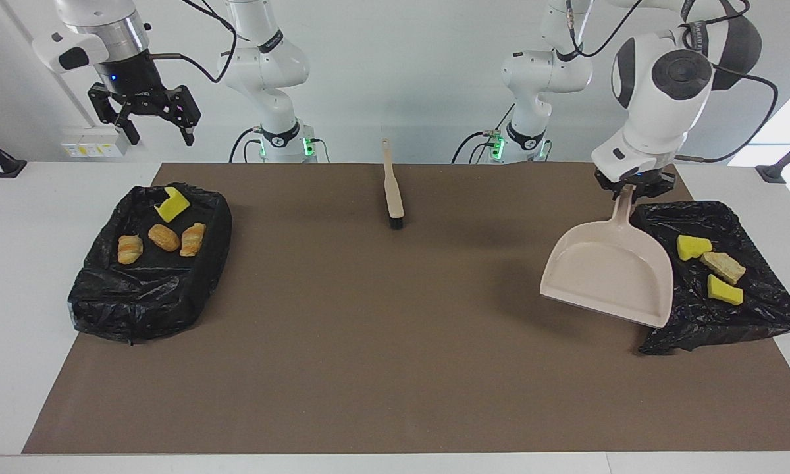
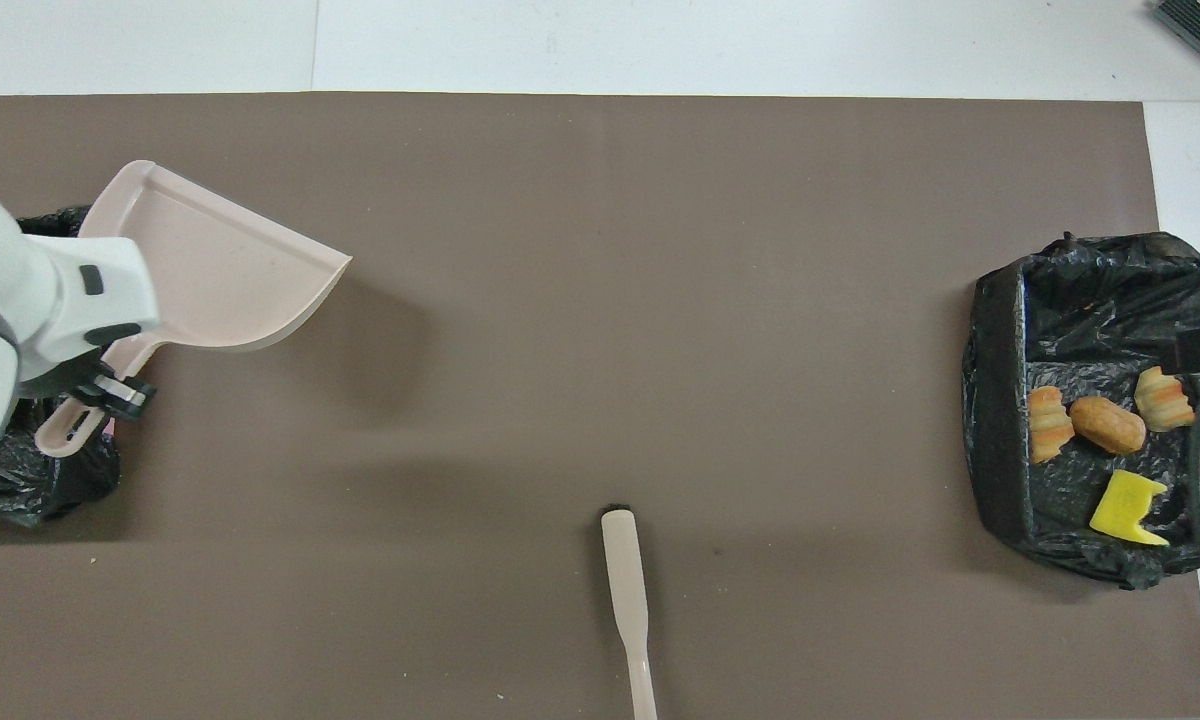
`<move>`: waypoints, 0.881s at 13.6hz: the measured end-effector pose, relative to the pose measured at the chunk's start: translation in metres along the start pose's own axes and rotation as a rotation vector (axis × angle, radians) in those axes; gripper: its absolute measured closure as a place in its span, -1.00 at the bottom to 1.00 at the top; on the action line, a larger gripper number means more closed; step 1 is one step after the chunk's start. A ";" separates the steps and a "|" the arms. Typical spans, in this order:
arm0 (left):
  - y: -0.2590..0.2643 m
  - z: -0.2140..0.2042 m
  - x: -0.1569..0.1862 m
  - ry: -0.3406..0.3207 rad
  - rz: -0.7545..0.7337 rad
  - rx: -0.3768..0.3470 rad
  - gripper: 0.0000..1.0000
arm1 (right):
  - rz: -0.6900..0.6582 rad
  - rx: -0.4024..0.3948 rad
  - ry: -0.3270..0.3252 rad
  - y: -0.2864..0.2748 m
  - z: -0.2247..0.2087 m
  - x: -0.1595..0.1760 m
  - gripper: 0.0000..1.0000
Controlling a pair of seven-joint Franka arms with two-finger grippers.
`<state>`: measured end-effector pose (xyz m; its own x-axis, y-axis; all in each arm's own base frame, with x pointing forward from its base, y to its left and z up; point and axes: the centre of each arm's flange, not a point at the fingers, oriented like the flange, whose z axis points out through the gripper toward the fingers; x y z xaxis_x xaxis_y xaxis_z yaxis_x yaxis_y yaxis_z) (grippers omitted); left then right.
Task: Sweep and dump trash in bin
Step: 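Carry the empty dustpan back to the table center with the left gripper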
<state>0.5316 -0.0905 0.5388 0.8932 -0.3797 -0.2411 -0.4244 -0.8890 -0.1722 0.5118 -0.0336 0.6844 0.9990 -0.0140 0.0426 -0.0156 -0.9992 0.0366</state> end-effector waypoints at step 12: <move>0.278 0.003 0.075 0.181 -0.322 -0.259 0.37 | 0.006 0.049 0.000 0.001 0.000 -0.003 -1.00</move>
<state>0.4803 -0.3655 0.4702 0.9950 -0.0914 -0.0397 -0.0899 -0.9952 0.0395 0.5084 -0.0347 0.6846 0.9989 -0.0196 0.0431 -0.0191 -0.9997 -0.0125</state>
